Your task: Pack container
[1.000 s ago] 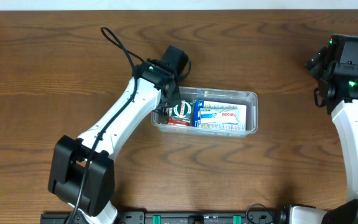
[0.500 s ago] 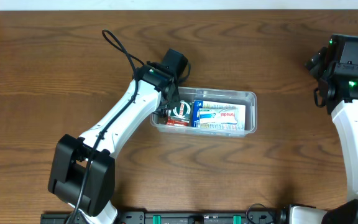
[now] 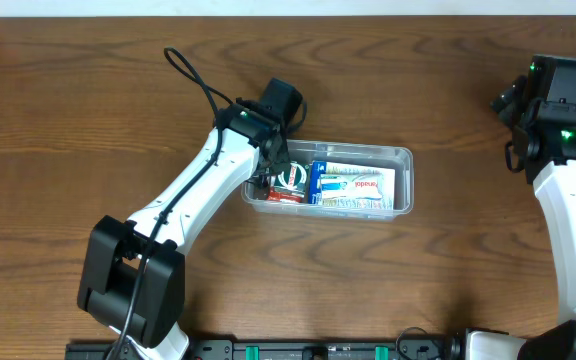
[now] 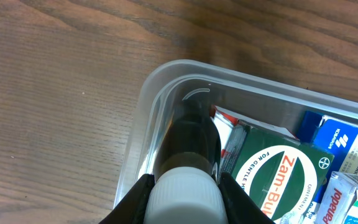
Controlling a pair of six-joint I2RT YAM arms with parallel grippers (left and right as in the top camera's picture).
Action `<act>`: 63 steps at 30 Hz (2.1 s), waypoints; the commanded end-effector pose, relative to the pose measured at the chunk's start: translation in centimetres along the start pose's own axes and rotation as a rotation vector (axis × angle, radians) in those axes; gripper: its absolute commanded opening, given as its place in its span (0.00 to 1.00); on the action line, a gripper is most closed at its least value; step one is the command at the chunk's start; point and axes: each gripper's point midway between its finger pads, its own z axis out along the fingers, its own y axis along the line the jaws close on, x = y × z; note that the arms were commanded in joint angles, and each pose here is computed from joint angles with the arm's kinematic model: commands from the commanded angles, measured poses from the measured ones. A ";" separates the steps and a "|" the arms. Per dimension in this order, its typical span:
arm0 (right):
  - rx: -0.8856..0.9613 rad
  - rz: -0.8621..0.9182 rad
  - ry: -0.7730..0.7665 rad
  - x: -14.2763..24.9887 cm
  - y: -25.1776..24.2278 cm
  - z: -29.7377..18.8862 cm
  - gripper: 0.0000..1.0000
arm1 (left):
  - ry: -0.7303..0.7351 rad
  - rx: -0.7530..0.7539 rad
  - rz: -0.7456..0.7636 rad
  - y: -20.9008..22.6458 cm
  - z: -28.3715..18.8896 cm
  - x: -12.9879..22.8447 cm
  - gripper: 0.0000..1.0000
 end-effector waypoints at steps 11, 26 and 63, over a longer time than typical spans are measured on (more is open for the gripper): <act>0.012 0.016 -0.007 -0.2 -0.3 0.1 0.99 | -0.011 -0.026 -0.008 0.4 0.3 -0.2 0.34; 0.011 0.016 -0.006 -0.2 -0.3 0.1 0.99 | -0.012 -0.025 -0.008 0.4 0.2 -0.2 0.45; 0.011 0.016 -0.006 -0.2 -0.3 0.1 0.99 | -0.523 0.142 0.111 12.8 -27.1 6.0 0.98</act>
